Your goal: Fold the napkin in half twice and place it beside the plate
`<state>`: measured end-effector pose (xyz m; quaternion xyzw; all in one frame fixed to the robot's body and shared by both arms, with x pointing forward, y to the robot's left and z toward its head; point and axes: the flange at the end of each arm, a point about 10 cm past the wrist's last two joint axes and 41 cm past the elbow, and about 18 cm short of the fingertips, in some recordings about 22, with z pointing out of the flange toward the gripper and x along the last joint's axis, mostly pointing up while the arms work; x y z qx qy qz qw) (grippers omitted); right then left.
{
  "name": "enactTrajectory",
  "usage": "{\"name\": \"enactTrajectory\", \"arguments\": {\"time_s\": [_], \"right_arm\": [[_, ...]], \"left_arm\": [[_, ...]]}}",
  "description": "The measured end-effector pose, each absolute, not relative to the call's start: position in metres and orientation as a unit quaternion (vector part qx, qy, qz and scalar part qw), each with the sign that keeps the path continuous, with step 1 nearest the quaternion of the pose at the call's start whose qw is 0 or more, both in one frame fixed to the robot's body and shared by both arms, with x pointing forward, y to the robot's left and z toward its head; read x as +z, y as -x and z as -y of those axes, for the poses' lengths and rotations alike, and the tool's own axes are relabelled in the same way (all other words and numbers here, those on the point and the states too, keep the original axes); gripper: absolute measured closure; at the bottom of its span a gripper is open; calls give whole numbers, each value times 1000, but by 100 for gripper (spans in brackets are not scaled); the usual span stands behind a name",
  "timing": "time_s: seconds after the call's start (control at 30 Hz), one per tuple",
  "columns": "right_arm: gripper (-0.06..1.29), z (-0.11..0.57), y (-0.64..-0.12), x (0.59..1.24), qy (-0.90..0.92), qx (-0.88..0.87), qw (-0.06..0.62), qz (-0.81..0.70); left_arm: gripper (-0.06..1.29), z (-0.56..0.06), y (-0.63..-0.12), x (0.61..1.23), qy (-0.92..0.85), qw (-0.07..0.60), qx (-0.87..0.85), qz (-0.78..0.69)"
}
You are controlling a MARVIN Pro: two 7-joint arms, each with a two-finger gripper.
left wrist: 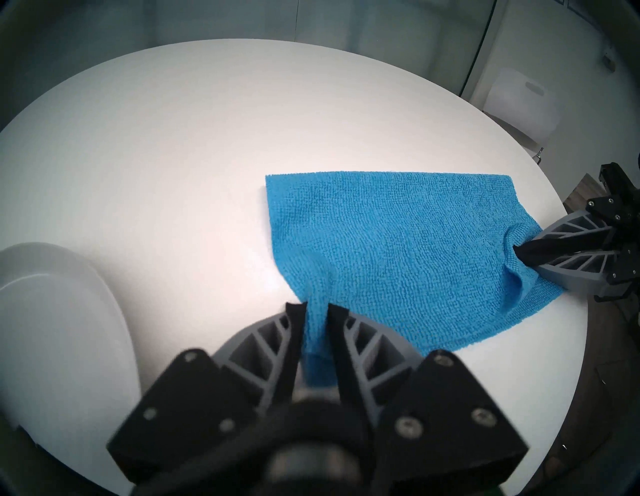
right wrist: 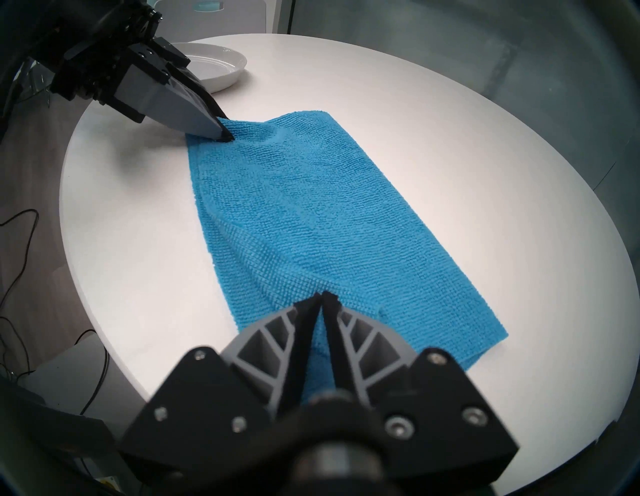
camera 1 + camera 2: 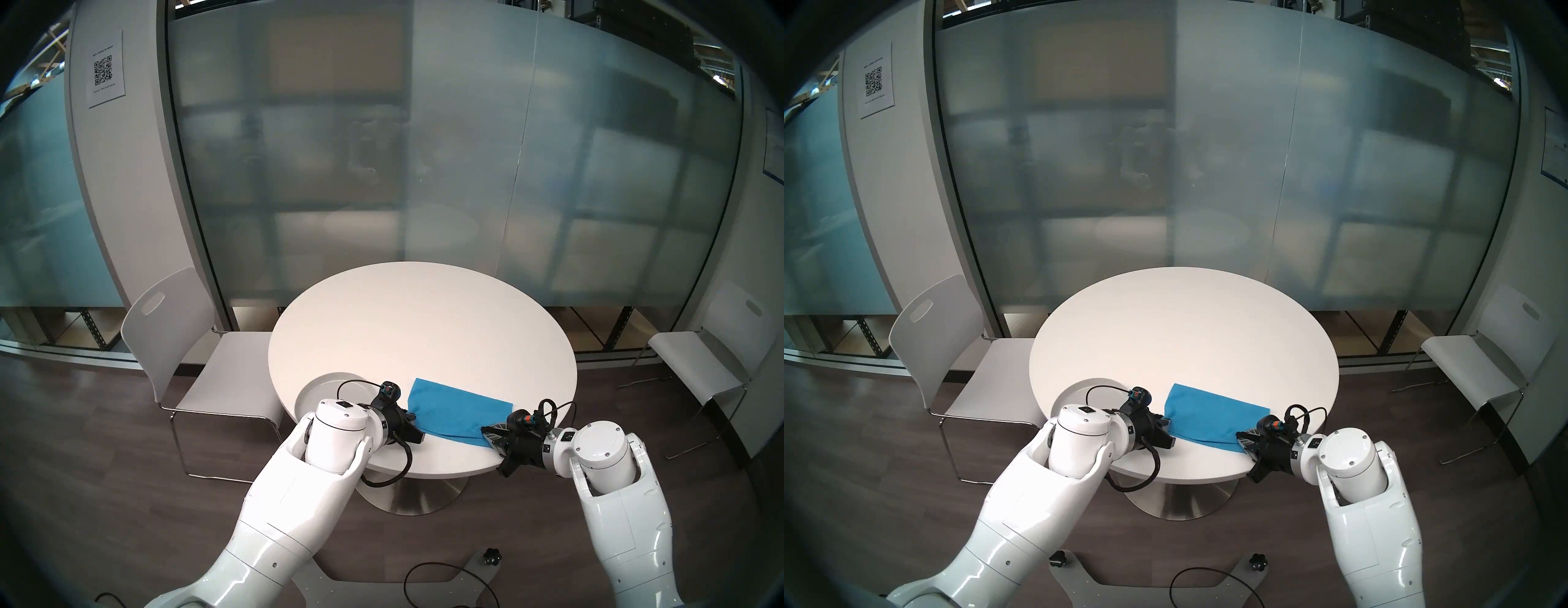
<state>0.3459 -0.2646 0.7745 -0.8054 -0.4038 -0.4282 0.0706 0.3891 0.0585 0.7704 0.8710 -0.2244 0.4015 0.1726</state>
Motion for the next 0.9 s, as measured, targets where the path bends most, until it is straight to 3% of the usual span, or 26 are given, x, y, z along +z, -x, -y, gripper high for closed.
{"name": "enactTrajectory", "arguments": {"time_s": [0.13, 0.23, 0.3, 0.9], "right_arm": [[94, 264, -346, 774, 805, -428, 71, 404], [94, 264, -347, 774, 805, -428, 72, 404], [94, 264, -347, 774, 805, -428, 72, 404], [94, 249, -351, 772, 796, -433, 85, 415]], "left_arm": [[90, -57, -389, 770, -870, 171, 403, 228], [96, -57, -389, 770, -869, 170, 404, 229], [108, -56, -389, 770, -869, 170, 404, 231], [112, -70, -396, 776, -857, 136, 431, 247]]}}
